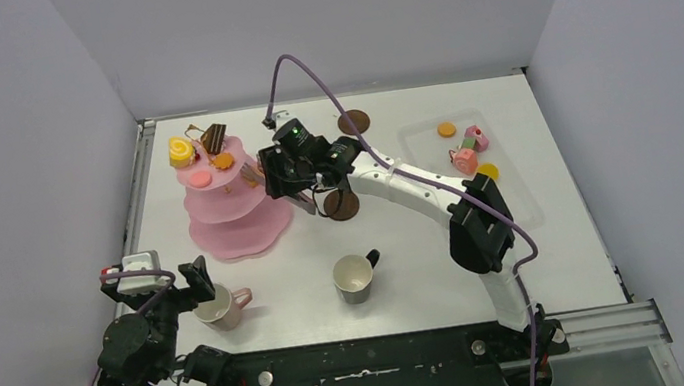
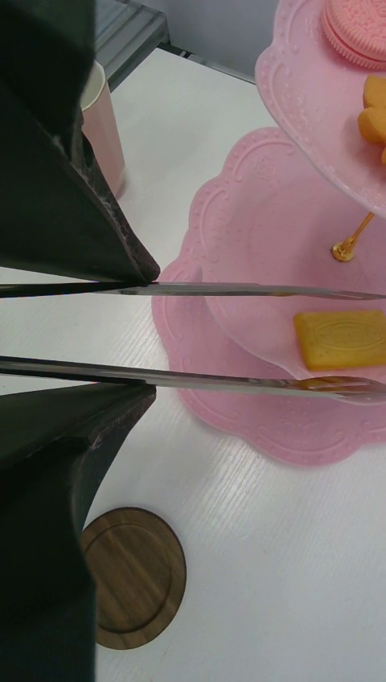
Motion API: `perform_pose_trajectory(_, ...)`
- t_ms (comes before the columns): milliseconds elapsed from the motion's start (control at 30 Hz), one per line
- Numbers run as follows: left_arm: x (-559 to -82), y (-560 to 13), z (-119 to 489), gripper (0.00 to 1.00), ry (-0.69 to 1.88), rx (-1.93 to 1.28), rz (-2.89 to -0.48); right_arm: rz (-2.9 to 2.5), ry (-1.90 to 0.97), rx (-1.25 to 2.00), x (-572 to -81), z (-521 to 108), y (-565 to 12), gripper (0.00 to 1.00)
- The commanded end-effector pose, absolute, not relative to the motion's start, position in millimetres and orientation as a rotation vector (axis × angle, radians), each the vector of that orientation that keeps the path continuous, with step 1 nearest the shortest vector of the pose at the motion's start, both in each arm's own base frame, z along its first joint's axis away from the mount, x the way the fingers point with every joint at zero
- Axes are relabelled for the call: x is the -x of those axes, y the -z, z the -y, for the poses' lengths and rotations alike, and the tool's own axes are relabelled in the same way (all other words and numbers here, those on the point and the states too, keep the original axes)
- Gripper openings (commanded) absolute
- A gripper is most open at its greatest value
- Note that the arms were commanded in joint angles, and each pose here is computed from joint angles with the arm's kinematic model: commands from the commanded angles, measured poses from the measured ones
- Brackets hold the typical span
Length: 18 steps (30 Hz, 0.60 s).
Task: Serve the afternoon tea
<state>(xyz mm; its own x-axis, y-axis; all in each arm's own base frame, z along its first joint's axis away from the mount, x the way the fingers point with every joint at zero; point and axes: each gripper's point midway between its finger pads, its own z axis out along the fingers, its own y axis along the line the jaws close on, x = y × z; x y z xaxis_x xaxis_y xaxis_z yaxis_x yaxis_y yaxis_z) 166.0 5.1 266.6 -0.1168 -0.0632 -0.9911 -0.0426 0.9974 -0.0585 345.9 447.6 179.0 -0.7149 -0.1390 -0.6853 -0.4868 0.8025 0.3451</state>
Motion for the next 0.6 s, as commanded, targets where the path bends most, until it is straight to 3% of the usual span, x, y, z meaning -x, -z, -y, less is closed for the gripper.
perform_pose_trajectory(0,-166,-279,-2,0.9,0.05,0.085,-1.655,-2.178,-0.749,0.455,-348,-453,-239,0.45)
perform_pose_trajectory(567,-171,-276,7,0.9,0.073,0.055,-1.699,-2.134,-0.58,0.461,-329,-363,-266,0.44)
